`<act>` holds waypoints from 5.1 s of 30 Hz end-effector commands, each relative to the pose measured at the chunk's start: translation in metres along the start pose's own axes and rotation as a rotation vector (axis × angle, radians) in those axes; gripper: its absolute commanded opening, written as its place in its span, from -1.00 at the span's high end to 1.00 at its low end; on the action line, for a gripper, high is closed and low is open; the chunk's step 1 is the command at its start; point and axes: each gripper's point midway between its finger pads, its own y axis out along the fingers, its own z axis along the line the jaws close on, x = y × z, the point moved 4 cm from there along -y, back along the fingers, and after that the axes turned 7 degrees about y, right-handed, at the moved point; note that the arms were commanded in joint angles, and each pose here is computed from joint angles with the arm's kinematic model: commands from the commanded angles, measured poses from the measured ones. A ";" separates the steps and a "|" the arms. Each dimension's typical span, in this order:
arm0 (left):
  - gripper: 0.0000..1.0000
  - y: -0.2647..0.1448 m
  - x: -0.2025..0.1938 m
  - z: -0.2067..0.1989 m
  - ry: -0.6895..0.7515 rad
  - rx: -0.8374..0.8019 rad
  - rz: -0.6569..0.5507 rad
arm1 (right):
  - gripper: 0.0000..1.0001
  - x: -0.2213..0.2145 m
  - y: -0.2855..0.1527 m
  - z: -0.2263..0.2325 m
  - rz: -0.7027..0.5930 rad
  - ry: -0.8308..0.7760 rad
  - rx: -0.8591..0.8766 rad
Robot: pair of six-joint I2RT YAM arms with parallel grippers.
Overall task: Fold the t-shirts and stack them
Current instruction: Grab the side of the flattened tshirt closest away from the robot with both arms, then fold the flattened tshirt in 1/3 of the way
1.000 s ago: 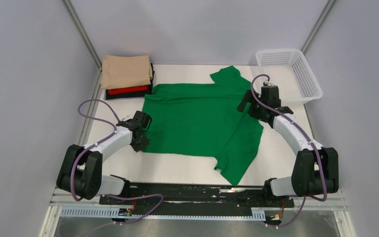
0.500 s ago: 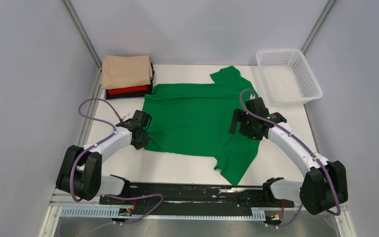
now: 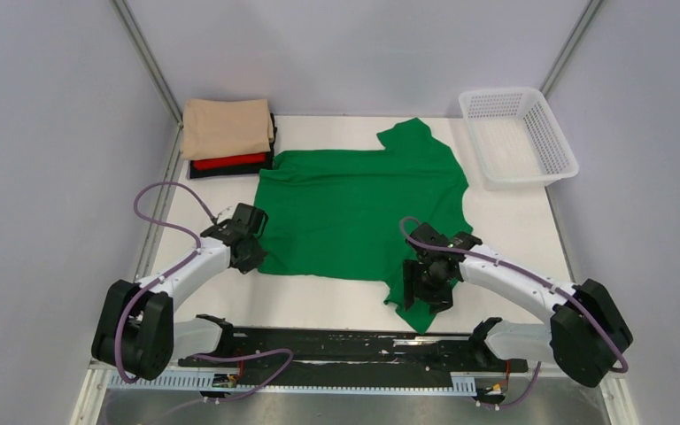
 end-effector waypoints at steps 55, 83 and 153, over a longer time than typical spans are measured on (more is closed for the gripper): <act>1.00 -0.069 0.027 -0.041 -0.005 -0.254 -0.068 | 1.00 0.069 -0.052 0.028 -0.270 0.070 0.223; 1.00 -0.034 0.122 -0.056 -0.079 -0.208 -0.212 | 1.00 0.215 -0.098 0.018 -0.519 0.069 0.277; -1.00 -0.009 0.083 -0.087 0.167 -0.474 -0.046 | -1.00 0.287 -0.032 0.056 -0.587 0.082 0.214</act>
